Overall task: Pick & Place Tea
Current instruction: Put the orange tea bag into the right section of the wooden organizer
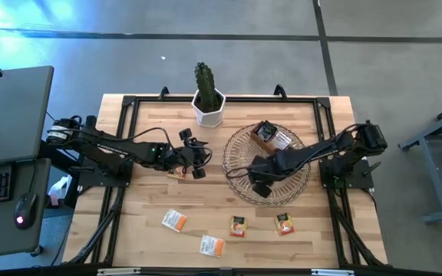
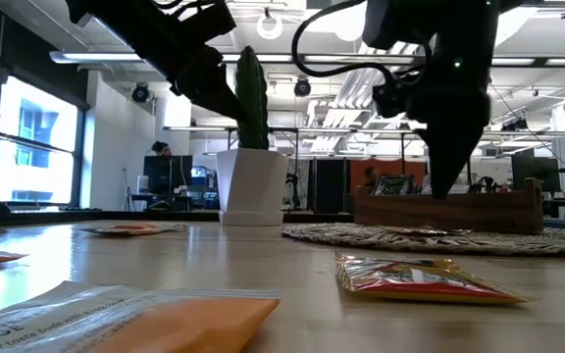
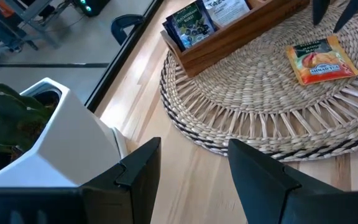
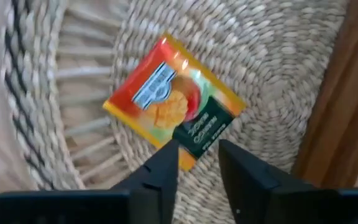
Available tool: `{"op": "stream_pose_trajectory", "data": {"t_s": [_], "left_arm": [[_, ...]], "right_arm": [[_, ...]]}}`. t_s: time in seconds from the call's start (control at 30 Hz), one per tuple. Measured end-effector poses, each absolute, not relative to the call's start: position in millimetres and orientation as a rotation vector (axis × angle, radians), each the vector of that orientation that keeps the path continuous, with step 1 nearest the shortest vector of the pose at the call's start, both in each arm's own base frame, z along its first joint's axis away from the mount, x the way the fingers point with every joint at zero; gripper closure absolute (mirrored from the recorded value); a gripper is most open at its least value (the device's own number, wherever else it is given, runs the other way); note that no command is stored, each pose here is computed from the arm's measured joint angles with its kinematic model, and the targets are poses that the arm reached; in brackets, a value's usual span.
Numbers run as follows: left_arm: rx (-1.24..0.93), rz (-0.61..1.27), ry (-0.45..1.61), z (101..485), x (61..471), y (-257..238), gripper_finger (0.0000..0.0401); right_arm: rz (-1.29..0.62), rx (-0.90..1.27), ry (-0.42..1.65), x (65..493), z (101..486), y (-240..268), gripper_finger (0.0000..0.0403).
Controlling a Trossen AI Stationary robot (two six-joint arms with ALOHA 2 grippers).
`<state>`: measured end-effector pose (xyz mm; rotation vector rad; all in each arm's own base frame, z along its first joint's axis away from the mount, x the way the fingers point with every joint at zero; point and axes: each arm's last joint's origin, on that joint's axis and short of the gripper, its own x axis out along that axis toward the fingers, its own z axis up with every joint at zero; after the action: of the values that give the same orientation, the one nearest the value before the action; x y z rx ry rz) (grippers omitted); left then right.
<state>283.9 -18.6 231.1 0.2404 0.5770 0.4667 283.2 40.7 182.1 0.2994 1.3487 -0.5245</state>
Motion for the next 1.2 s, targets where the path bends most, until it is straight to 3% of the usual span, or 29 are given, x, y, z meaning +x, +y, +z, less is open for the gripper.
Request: {"op": "stream_pose_trajectory", "data": {"t_s": [0.2, 0.47, 0.73, 1.0, 1.2], "left_arm": [[0.241, 0.466, 0.579, 231, 284, -19, 0.0217], [0.243, 0.464, 0.585, 230, 283, -19, 0.0217], [0.243, 0.463, 0.585, 230, 283, -19, 0.0217], [0.243, 0.463, 0.585, 230, 283, -19, 0.0217], [0.243, 0.465, 0.583, 231, 284, -19, 0.0217]], "right_arm": [[-0.609, 0.468, 1.281, 280, 163, 36, 0.0241], [-0.711, 0.535, 1.226, 273, 146, 28, 0.0244], [-0.675, 0.547, 1.199, 268, 135, 26, 0.0283], [-0.61, 0.505, 1.24, 262, 127, 24, 0.0392], [-0.498, 0.365, 1.339, 283, 164, 28, 0.0388]]}}
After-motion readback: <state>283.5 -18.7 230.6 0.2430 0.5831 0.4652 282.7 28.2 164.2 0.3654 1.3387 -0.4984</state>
